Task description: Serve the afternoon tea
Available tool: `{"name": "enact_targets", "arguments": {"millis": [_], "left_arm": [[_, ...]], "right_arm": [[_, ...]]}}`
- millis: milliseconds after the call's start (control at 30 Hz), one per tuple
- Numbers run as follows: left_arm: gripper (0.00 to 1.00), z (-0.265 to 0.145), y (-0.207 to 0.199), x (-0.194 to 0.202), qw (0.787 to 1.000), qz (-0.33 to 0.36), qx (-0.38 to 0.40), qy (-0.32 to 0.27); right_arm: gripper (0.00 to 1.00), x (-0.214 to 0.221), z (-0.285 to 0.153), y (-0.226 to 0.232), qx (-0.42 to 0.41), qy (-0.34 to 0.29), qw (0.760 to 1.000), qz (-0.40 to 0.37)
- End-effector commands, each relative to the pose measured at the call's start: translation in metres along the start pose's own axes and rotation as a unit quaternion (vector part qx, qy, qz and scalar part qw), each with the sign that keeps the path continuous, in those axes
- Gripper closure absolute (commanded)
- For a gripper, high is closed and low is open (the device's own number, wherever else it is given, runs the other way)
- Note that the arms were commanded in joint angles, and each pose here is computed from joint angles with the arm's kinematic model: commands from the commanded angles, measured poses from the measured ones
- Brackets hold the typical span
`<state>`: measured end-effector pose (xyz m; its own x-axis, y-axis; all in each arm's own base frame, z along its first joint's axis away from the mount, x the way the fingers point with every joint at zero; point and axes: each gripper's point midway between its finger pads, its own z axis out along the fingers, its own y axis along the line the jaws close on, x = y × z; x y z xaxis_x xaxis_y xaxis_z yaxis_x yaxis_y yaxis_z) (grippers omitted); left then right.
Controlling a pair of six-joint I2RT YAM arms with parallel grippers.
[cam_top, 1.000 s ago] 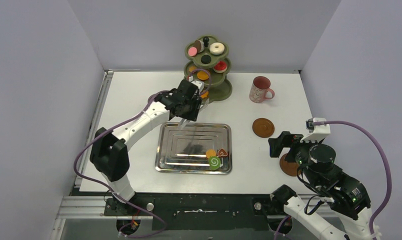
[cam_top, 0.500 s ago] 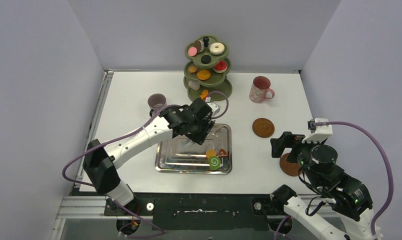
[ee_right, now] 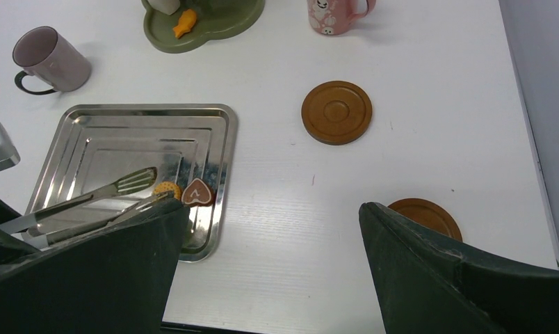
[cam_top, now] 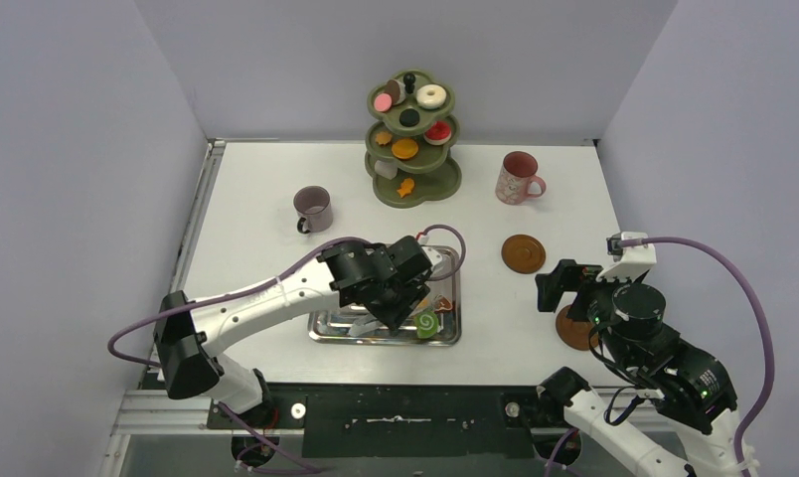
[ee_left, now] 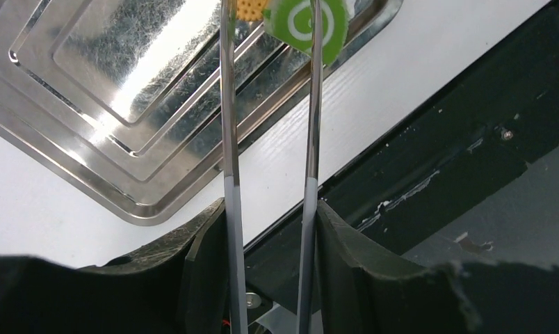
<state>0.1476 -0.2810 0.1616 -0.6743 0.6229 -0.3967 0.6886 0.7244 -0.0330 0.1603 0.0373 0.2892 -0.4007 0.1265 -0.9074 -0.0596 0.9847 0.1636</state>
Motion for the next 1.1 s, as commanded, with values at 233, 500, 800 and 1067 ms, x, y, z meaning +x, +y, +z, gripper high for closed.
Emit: {"name": "enact_targets", "arguments": {"millis": [233, 500, 800, 1067], "left_arm": [[0.57, -0.015, -0.007, 0.009, 1.0, -0.01, 0.007, -0.017], [0.54, -0.013, -0.016, 0.009, 1.0, -0.004, 0.019, -0.018], [0.52, -0.019, -0.019, 0.008, 1.0, 0.001, 0.02, -0.022], [0.49, -0.01, -0.031, 0.012, 0.999, 0.008, 0.036, -0.01]], "right_arm": [[0.0, -0.011, 0.003, 0.001, 0.003, -0.019, 1.0, 0.001], [0.0, -0.012, 0.006, 0.003, 0.002, -0.019, 1.0, 0.001], [0.0, -0.012, 0.009, 0.007, -0.002, -0.015, 1.0, 0.005], [0.0, -0.01, 0.007, 0.005, -0.002, -0.017, 1.0, 0.006]]}}
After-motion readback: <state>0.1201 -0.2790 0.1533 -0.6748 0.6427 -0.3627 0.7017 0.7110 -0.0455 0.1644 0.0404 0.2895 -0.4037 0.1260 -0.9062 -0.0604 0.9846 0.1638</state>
